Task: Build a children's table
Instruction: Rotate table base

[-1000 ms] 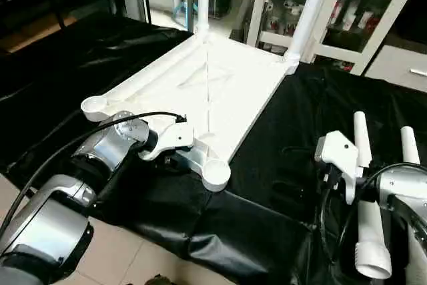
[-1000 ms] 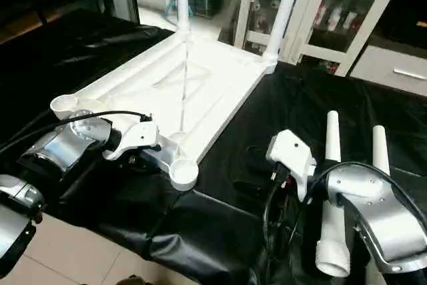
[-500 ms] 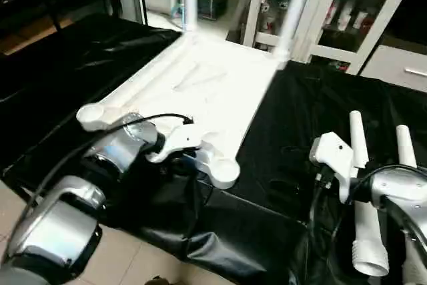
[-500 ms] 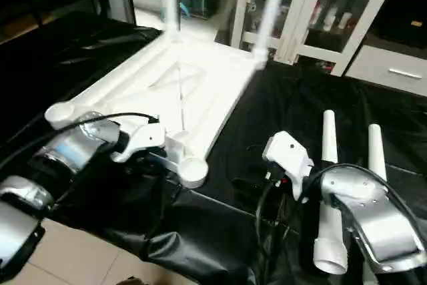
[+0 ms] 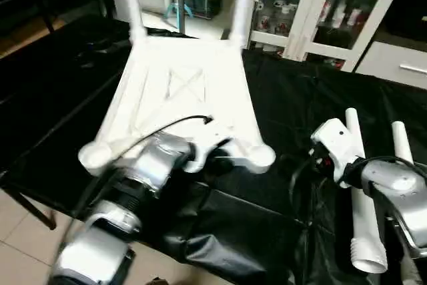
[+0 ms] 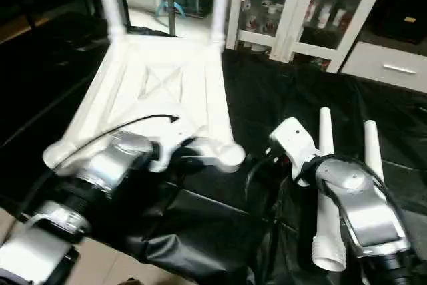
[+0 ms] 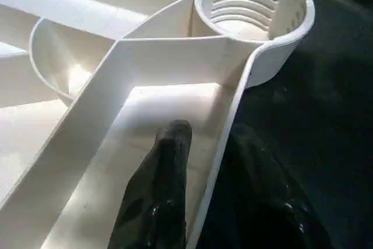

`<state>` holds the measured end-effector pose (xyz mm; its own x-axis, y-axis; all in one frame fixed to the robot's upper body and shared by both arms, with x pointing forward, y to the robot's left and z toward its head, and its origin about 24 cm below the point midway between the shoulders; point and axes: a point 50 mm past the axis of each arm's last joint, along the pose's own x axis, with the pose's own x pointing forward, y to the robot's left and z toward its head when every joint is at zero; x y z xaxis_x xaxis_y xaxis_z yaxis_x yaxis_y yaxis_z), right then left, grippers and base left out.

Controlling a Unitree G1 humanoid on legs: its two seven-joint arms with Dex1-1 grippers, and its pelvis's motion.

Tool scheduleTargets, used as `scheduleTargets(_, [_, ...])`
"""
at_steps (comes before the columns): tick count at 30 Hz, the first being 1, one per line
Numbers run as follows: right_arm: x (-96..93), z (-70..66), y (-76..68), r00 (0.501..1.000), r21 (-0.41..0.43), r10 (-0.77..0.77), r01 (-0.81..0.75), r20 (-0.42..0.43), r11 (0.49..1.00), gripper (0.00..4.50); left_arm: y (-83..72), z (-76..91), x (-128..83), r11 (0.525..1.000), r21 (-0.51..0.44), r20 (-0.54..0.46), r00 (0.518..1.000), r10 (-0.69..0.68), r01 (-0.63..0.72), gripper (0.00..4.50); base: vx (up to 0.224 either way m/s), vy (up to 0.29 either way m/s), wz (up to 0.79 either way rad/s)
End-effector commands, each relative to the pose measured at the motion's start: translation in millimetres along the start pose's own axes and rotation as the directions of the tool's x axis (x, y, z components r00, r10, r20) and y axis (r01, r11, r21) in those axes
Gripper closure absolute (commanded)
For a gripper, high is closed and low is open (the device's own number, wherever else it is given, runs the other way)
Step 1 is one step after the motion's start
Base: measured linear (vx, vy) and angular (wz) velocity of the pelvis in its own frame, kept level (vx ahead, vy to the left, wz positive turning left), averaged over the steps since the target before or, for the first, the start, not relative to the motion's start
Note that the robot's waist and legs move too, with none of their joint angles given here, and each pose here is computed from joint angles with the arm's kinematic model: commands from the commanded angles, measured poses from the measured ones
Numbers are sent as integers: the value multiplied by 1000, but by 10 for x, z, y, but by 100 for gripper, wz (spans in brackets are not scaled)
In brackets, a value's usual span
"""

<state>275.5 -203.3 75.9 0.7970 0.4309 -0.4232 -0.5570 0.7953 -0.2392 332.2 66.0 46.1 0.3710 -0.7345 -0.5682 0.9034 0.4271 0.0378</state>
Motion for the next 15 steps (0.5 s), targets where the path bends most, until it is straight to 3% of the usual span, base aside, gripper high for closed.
scheduleTargets(1, [-19,-43,-63,997,36,-75,76,-21,996,67,-49,-52,47,1000,-30,19,1000,4,-3,370,0,0,0])
scheduleTargets(2, [18,-64,-11,996,47,-82,84,-32,995,67,-76,-37,58,1000,23,22,1000,-12,12,370,0,0,0])
scheduleTargets(9, [36,-71,82,998,74,-51,53,-26,996,67,-81,-53,44,997,73,-10,1000,-1,2,373,0,0,0])
scheduleTargets(12, [24,-41,86,998,97,-55,56,-8,994,67,-36,-38,-5,997,73,-16,1000,16,-15,303,0,0,0])
scheduleTargets(15, [18,-14,50,997,99,-73,73,-4,992,67,-8,30,-24,998,54,12,999,35,-36,291,0,0,0])
